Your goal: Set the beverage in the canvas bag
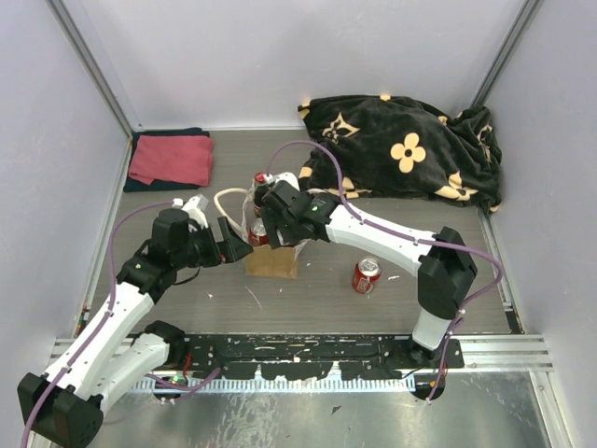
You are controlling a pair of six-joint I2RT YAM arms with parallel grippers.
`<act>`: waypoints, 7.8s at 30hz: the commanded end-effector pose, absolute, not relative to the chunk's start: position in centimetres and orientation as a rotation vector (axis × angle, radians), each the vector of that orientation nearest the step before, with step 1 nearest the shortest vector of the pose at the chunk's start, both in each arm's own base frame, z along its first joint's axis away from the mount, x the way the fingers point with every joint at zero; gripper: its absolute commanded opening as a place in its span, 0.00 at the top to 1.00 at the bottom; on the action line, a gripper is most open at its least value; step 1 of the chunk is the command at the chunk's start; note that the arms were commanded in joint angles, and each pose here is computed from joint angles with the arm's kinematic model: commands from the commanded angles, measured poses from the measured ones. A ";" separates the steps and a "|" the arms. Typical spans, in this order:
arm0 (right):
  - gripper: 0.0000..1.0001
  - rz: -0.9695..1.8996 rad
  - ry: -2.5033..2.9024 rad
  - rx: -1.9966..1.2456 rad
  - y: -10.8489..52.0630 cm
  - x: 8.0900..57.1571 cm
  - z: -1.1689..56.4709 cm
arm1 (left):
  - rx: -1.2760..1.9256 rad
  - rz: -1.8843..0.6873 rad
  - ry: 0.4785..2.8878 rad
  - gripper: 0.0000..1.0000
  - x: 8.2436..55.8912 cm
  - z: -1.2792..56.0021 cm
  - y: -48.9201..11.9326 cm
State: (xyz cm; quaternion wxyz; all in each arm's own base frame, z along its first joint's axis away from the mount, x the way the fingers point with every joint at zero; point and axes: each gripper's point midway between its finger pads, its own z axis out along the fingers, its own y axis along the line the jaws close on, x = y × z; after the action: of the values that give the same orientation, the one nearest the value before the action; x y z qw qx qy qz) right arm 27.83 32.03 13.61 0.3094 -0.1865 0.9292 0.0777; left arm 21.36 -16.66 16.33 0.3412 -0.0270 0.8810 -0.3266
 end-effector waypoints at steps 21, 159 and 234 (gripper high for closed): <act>0.16 0.303 2.126 -0.213 25.5 27.1 32.1 | -0.338 -0.806 2.357 0.02 25.0 14.9 -18.0; 0.99 0.619 2.171 -0.501 37.6 27.1 27.6 | -0.237 -0.692 2.360 0.02 22.2 16.3 -12.4; 0.99 0.597 2.502 -0.555 39.9 26.7 18.3 | -0.188 -0.663 2.400 0.02 21.2 13.8 -12.1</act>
State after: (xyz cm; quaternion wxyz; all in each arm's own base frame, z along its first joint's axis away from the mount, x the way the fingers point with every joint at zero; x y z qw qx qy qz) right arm 24.81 39.36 14.98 0.2073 -0.2369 0.9306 0.1870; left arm 21.14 -11.86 13.78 0.3125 -0.0770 0.9151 -0.2430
